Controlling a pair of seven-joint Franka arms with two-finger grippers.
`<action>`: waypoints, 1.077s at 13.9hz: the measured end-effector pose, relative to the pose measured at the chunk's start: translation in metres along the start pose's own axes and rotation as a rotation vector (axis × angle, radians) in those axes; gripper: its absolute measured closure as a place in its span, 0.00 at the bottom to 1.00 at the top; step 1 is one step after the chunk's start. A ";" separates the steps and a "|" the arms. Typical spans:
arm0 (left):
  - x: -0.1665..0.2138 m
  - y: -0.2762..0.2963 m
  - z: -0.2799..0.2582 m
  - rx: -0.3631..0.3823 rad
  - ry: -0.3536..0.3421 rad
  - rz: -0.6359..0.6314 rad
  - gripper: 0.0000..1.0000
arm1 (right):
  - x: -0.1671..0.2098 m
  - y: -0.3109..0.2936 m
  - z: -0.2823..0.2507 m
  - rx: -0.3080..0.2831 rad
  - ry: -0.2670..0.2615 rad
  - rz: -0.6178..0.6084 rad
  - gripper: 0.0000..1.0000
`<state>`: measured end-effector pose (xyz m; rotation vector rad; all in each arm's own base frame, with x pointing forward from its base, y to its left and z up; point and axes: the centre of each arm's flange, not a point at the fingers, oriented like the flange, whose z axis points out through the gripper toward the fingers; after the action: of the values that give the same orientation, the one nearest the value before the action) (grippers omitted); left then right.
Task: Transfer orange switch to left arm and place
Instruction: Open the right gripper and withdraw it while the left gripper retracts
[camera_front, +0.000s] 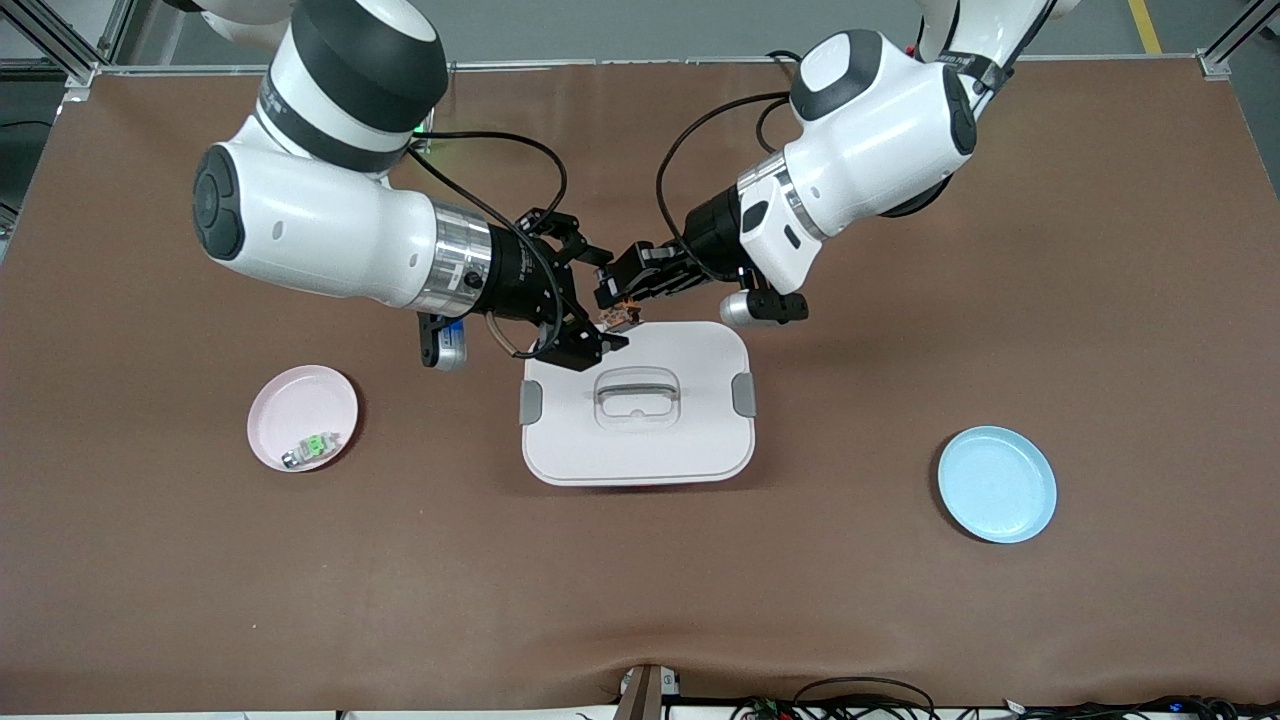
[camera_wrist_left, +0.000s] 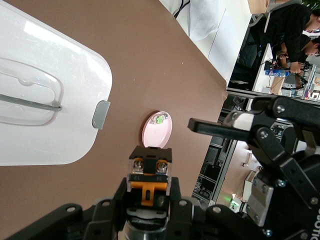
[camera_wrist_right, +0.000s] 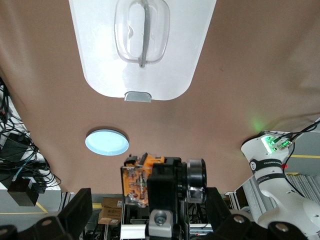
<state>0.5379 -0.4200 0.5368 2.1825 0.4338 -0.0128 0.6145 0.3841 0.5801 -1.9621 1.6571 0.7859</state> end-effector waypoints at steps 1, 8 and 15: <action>0.000 0.000 0.000 0.003 0.001 0.005 0.65 | 0.007 -0.002 -0.006 -0.003 0.003 -0.037 0.00; 0.008 -0.003 -0.050 0.167 -0.024 0.097 0.65 | 0.106 -0.010 -0.080 -0.143 0.016 -0.338 0.00; 0.008 -0.023 -0.153 0.441 -0.066 0.189 0.65 | 0.197 0.002 -0.146 -0.287 0.140 -0.686 0.00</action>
<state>0.5160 -0.2856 0.6104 2.6410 0.1956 -0.0834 0.6543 0.1434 0.5539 -2.6040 0.8433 0.6402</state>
